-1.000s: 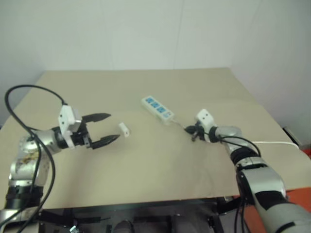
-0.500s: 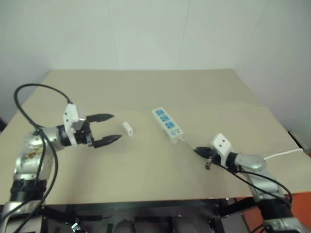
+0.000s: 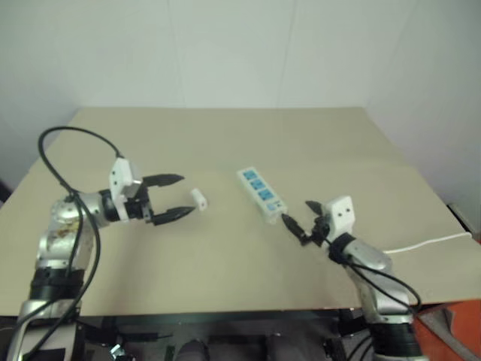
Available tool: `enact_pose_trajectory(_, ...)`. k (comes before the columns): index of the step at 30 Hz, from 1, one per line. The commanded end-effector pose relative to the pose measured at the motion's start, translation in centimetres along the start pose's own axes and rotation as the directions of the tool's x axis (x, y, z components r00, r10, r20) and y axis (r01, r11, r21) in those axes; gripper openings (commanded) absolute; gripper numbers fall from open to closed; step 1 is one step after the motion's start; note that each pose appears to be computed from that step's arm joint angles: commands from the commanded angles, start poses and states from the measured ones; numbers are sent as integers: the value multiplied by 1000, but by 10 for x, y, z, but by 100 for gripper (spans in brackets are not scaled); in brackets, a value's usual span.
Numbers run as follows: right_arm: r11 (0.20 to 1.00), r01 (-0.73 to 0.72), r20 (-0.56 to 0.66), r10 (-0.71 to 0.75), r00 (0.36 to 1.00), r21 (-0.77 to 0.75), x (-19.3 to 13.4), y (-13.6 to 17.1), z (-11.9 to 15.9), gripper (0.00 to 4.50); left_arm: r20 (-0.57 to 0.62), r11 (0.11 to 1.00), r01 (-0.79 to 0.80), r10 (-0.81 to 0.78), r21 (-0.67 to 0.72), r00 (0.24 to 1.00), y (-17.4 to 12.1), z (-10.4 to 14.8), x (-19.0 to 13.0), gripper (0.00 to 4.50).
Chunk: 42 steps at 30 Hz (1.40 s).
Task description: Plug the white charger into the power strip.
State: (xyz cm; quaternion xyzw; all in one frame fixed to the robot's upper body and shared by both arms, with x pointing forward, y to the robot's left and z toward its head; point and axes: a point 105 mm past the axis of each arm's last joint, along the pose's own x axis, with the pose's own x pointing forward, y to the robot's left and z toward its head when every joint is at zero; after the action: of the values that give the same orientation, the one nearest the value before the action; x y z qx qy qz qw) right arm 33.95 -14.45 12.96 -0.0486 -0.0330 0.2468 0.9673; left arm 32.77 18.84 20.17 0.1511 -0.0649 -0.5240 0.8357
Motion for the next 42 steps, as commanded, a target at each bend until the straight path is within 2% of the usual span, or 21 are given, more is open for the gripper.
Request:
enact_pose_trajectory(1, 999, 21, 63, -18, 998, -50, 10, 2, 12, 446, 9, 999, -14, 13, 48, 1000, 1, 9, -4, 450)
enact_pose_trajectory(4, 995, 29, 47, -25, 999, -92, 18, 3, 4, 446, -2, 998, -21, 22, 56, 1000, 1, 8, -6, 450)
enact_pose_trajectory(6, 999, 5, 58, -3, 998, -40, 24, 6, 3, 446, -3, 998, -34, 34, 55, 999, 1, 8, -6, 450)
enact_pose_trajectory(13, 998, -36, 38, 37, 999, -46, 43, 11, -6, 446, -9, 998, -44, 44, 53, 999, -1, 6, -9, 450)
enact_pose_trajectory(20, 996, -82, 17, 83, 996, -19, 46, 24, -15, 446, -9, 997, -55, 56, 53, 998, -2, 4, -9, 450)
enact_pose_trajectory(25, 997, -56, 20, 55, 998, 59, 46, 27, -18, 446, -9, 997, -57, 57, 52, 998, -2, 3, -8, 450)
enact_pose_trajectory(30, 1000, -14, -6, 14, 1000, 20, 48, 25, -24, 446, -12, 998, -48, 49, 50, 999, -3, 1, -6, 450)
enact_pose_trajectory(41, 998, 40, -30, -38, 999, 57, 53, 23, -36, 446, -15, 997, -51, 52, 53, 999, -2, 1, -5, 450)
enact_pose_trajectory(42, 998, 33, -34, -32, 999, 49, 53, 24, -37, 430, -18, 997, -53, 54, 54, 998, -2, 1, -6, 450)
